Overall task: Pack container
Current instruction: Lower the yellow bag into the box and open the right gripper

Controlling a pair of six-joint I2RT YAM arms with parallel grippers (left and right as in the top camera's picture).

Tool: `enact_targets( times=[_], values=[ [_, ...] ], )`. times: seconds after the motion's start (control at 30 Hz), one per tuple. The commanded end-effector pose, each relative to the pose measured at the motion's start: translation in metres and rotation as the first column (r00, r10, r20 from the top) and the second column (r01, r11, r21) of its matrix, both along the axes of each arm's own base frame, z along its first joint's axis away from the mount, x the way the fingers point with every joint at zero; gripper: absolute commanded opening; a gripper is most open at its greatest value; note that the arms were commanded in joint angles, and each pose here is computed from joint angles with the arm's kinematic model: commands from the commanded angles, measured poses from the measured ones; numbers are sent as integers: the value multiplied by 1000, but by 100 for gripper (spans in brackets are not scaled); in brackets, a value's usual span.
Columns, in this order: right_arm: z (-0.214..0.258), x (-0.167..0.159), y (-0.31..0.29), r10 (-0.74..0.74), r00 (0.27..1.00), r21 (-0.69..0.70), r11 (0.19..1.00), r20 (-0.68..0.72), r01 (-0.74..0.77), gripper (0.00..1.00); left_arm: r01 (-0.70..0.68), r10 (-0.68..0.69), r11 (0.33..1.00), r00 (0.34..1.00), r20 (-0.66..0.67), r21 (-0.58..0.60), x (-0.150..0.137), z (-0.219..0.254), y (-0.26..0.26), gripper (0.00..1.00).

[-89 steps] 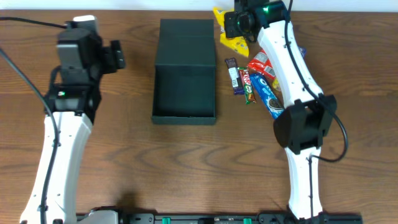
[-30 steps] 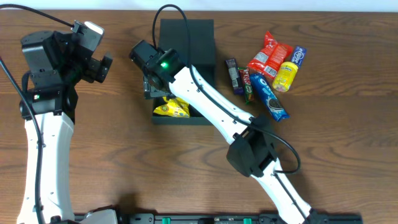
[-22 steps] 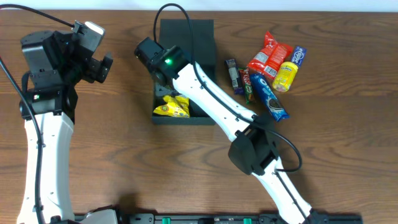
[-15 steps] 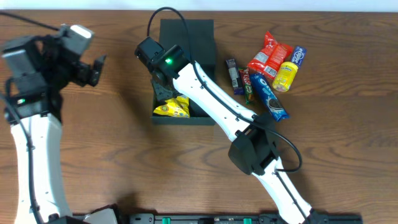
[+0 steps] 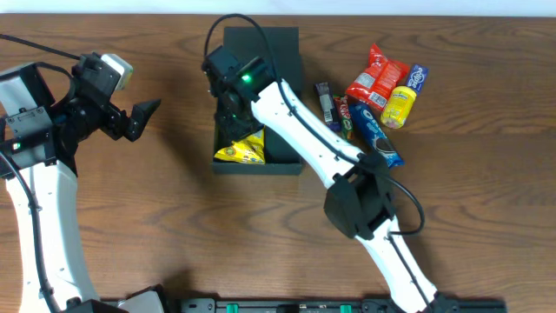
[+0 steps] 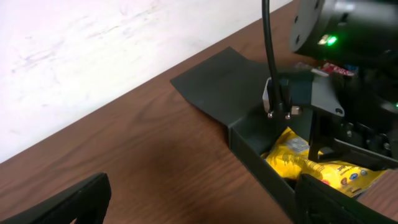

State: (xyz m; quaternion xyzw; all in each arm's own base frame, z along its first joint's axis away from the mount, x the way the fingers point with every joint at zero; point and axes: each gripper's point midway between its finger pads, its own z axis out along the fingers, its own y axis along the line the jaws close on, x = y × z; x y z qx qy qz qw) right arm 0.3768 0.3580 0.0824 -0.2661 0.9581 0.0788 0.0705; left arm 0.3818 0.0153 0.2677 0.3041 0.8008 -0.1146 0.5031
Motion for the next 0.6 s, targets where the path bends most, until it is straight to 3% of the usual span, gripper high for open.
enact_targets(
  times=[0.0, 0.37, 0.57],
  values=[
    [-10, -11, -1, 26, 998, 21, 999, -58, -25, 21, 25, -25, 1000, 1000, 16, 7, 1, 1, -1, 95],
    [-55, -27, -1, 37, 990, 28, 999, -134, -34, 22, 22, -22, 1000, 1000, 19, 10, 2, 1, -1, 95],
    [-48, -18, 8, 41, 995, 64, 997, -93, -36, 17, 22, -22, 1000, 1000, 19, 10, 2, 2, 0, 95]
  ],
)
